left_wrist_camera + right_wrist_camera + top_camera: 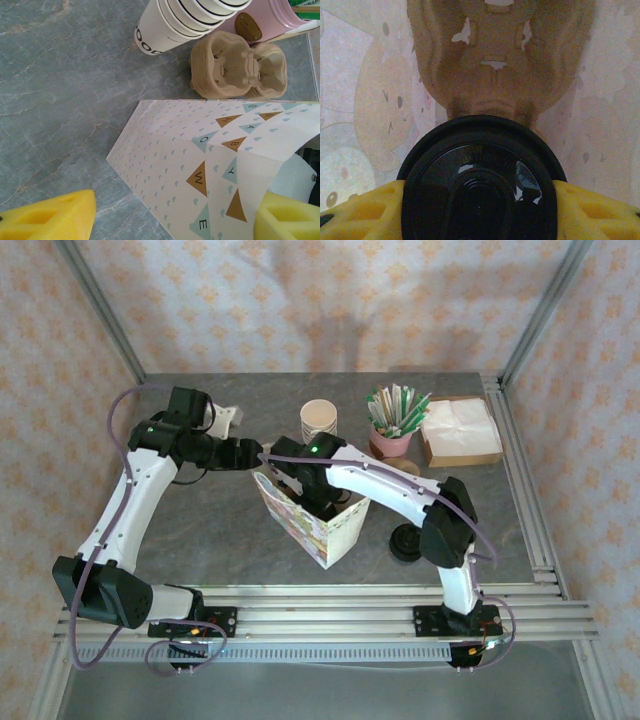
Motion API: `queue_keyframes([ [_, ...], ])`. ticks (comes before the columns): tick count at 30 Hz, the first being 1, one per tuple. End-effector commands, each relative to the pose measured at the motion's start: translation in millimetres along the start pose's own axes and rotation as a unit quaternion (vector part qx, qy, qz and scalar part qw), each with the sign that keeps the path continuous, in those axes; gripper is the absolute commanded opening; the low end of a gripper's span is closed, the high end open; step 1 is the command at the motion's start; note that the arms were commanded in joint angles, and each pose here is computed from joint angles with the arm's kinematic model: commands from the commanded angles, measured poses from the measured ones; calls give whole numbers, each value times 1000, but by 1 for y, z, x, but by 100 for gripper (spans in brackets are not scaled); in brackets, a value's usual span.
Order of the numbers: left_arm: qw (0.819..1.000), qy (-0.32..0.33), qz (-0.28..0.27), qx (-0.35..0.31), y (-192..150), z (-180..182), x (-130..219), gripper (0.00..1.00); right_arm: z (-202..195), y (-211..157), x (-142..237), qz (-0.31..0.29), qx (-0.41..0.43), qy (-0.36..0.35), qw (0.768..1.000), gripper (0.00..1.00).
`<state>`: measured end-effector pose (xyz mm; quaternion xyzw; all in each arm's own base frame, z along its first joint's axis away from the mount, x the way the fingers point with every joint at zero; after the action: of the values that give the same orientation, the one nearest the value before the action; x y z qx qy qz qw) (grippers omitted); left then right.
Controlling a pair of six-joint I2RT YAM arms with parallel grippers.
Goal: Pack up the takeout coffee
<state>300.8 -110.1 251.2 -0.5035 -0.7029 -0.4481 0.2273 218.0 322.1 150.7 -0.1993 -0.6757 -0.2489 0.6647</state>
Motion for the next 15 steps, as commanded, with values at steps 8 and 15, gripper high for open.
queue_keyframes([
  [8, 1000, 18, 5, -5, -2, 5, 0, 70, -2, -16, -3, 1, -23, -4, 1000, 37],
  [15, 1000, 27, 7, -4, -3, 8, -1, 70, 2, -17, -7, -29, -37, 14, 999, 37],
])
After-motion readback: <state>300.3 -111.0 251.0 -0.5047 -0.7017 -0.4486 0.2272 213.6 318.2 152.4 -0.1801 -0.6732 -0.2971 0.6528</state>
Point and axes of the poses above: each hand's point on the last joint's axis, 136 mm out from that joint toward the fingers, its own x axis back along the fingers, its own z axis along the line the jaws close on, y = z × x, the point moved 1 cm from there along x, back along the fingers, and after that the axes turned 3 degrees about x, right-handed, at the moved point
